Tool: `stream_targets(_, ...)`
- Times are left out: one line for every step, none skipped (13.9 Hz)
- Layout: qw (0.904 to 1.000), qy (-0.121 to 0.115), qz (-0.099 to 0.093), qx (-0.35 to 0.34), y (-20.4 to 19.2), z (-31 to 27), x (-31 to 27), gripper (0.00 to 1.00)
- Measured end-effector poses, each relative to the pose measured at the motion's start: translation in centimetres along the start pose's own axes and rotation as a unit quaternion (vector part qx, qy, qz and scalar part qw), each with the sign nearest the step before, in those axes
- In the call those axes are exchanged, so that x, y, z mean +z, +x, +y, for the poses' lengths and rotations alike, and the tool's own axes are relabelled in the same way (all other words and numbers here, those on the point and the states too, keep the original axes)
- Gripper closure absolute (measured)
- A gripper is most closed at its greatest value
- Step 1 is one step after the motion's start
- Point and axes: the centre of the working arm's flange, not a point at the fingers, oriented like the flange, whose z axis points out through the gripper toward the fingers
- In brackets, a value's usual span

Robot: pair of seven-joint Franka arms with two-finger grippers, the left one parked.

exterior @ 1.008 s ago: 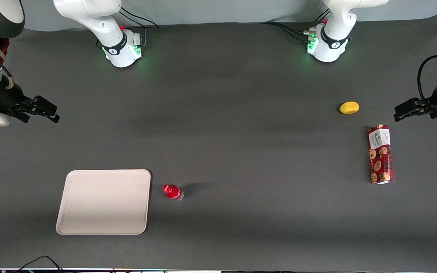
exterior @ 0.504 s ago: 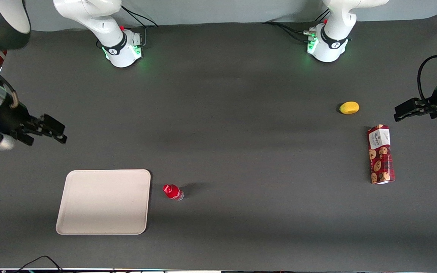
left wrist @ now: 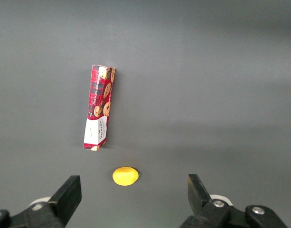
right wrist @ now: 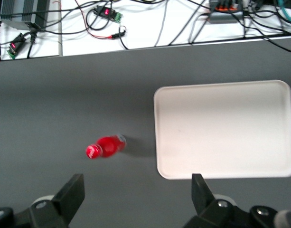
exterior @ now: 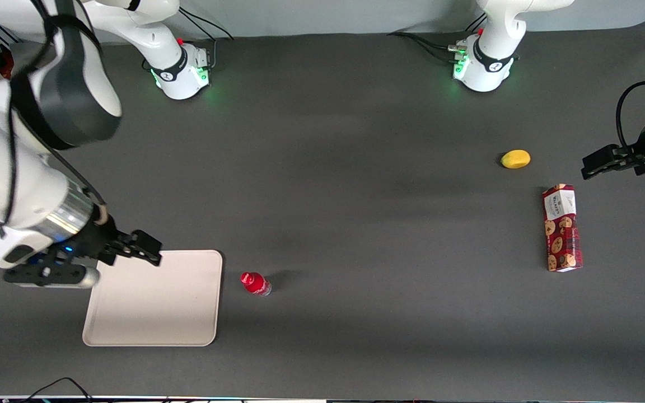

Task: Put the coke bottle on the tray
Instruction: 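Move the open right gripper over the tray toward the red bottle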

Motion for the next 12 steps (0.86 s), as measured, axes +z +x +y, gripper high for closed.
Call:
stream_targets(1.0000,0.002,0.000,0.005,0.2,-0.9,1.9,0.00)
stream_targets(1.0000,0.003,-0.001,0.007,0.4,-1.6,4.1,0.00)
stream_targets(1.0000,0.005,-0.002,0.009,0.5,-2.3,6.3,0.00)
stream_targets(1.0000,0.005,-0.005,0.006,0.5,-2.9,8.5,0.00)
stream_targets(0.9999,0.005,-0.010,0.001,0.2,-3.8,10.6,0.00)
stream_targets(0.9999,0.006,-0.015,-0.005,-0.2,-4.8,12.4,0.00)
stream_targets(0.9998,0.006,-0.018,-0.009,-0.6,-5.8,13.9,0.00)
stream_targets(0.9997,0.008,-0.019,-0.013,-0.9,-6.7,15.1,0.00)
stream_targets(0.9996,0.009,-0.021,-0.014,-1.4,-7.6,16.4,0.00)
stream_targets(0.9997,0.008,-0.022,-0.012,-1.9,-8.7,17.5,0.00)
stream_targets(0.9997,0.004,-0.021,-0.011,-2.3,-9.5,18.5,0.00)
stream_targets(0.9998,0.000,-0.020,-0.010,-2.7,-10.1,19.4,0.00)
